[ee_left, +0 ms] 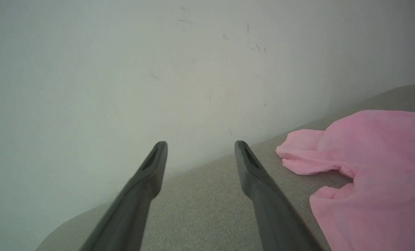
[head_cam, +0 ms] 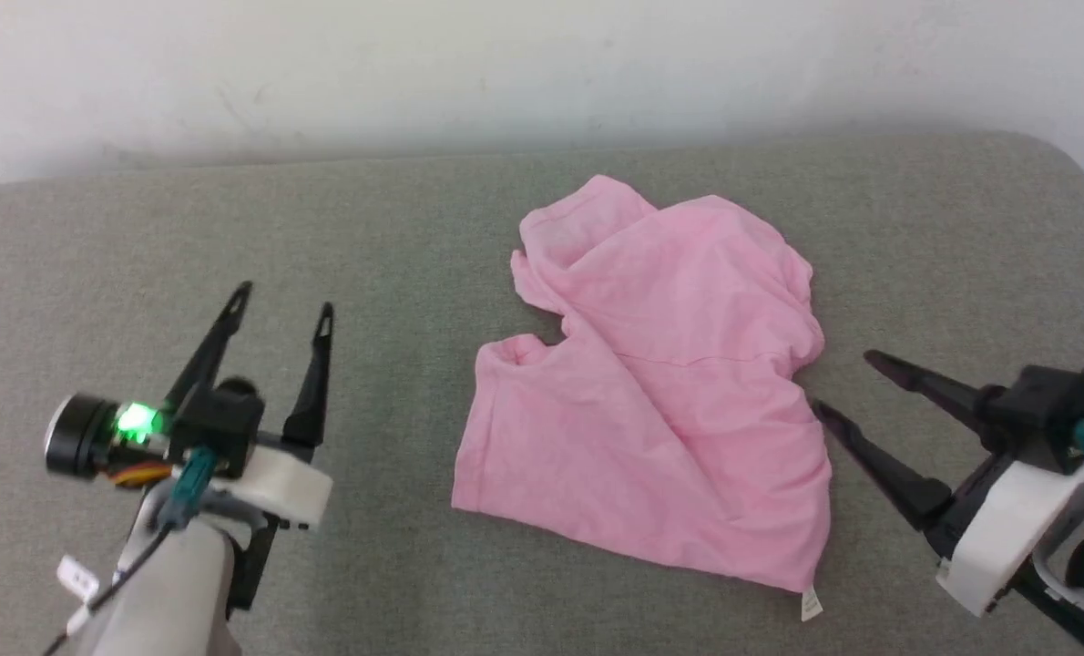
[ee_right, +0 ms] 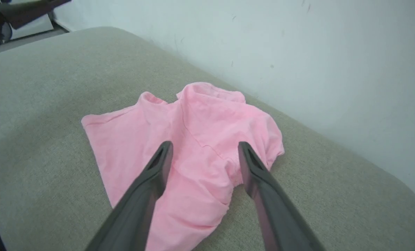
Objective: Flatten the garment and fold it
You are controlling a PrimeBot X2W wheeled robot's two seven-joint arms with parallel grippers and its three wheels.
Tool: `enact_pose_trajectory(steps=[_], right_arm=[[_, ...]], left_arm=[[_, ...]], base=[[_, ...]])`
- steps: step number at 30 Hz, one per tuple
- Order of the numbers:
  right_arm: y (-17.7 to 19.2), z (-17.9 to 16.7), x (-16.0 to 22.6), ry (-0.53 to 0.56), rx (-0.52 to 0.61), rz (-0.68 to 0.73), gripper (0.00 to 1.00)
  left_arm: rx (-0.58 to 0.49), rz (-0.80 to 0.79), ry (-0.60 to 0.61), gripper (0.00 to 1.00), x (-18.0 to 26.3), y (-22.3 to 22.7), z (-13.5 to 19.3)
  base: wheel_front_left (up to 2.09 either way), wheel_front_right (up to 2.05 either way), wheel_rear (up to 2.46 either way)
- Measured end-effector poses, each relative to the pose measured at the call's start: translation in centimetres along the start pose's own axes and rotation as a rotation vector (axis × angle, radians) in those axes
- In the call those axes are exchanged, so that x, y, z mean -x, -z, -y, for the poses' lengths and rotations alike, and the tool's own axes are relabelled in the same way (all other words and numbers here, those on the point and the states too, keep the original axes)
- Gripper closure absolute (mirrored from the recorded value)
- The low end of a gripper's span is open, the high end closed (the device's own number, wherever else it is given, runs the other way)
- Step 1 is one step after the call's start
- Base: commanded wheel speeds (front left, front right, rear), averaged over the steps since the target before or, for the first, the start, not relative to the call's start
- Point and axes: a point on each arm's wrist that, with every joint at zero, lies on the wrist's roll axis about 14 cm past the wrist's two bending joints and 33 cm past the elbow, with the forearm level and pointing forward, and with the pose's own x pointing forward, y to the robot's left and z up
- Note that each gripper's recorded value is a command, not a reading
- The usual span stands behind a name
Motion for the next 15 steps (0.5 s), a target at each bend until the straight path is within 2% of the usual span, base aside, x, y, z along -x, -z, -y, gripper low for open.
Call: enact_pose_trajectory(steps=[3,6,8,12,15], right_arm=[[-0.8,1.1,0.5,0.111,-0.010,0.114,0.00],[-1.2,2.3,1.1,0.230,0.042,0.199,0.00],[-1.4,2.7,1.5,0.306,0.020,0.265,0.00],[-1.1,3.2,2.6,0.426,-0.004,0.340,0.00],[-0.9,3.4,2.8,0.475,-0.016,0.363,0.00]], left_arm=[[-0.023,-0.076,0.123,0.00,-1.6,0.7,1.6],[-0.047,-0.182,0.222,0.00,-2.9,1.8,3.4],[-0.037,-0.257,0.277,0.00,-3.3,2.5,4.7],[-0.026,-0.458,0.460,0.00,-1.7,5.1,8.9],[-0.002,-0.595,0.605,0.00,0.3,6.1,11.5]], base=[[0.00,0.00,0.00],[0.00,0.00,0.00],[0.00,0.00,0.00],[0.00,0.00,0.00],[0.00,0.00,0.00]])
